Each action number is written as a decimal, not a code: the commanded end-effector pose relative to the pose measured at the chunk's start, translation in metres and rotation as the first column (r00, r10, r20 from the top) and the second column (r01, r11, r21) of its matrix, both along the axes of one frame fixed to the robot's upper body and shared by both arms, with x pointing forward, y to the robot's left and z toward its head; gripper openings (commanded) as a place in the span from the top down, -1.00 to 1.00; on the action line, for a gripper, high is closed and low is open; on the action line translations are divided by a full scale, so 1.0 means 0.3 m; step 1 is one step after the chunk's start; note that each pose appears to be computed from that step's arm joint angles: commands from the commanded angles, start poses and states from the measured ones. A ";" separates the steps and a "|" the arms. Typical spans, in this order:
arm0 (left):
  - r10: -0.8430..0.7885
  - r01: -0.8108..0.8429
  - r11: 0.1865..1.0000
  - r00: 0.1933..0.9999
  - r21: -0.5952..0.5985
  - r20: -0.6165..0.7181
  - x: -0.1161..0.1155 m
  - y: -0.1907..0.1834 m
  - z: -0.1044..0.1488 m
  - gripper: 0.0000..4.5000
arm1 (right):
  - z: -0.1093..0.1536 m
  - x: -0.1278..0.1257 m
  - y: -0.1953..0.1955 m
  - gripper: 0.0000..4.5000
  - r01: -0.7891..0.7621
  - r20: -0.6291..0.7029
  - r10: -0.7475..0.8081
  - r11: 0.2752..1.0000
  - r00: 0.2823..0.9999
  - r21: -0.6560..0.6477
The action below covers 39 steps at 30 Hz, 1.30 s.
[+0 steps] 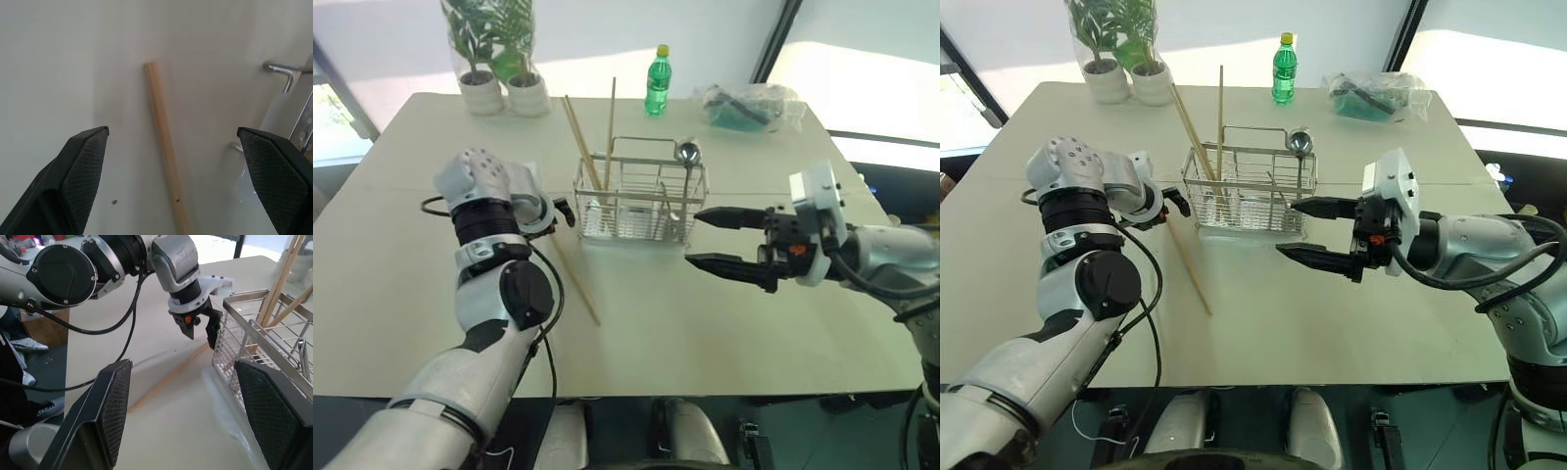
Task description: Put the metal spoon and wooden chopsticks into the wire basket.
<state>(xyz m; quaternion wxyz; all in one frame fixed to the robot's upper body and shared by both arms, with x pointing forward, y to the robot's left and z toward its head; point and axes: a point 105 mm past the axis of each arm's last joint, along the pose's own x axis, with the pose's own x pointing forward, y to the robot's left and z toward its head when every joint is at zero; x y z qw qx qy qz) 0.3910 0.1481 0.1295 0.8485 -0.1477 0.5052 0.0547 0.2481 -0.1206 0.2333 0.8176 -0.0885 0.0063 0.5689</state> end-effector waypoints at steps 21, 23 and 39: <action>0.135 -0.133 0.988 0.990 0.076 -0.029 -0.003 0.101 -0.025 0.99 | 0.070 0.018 -0.015 -0.53 0.076 0.068 -0.081 0.994 0.994 0.072; 0.182 -0.182 0.979 0.983 0.089 0.011 0.007 0.148 -0.008 0.99 | 0.067 0.022 -0.017 -0.53 0.078 0.064 -0.083 0.994 0.995 0.071; -0.030 0.137 0.991 0.146 0.010 0.989 0.135 0.349 0.730 0.99 | 0.023 0.031 -0.044 -0.53 0.117 0.040 -0.118 0.992 0.992 0.045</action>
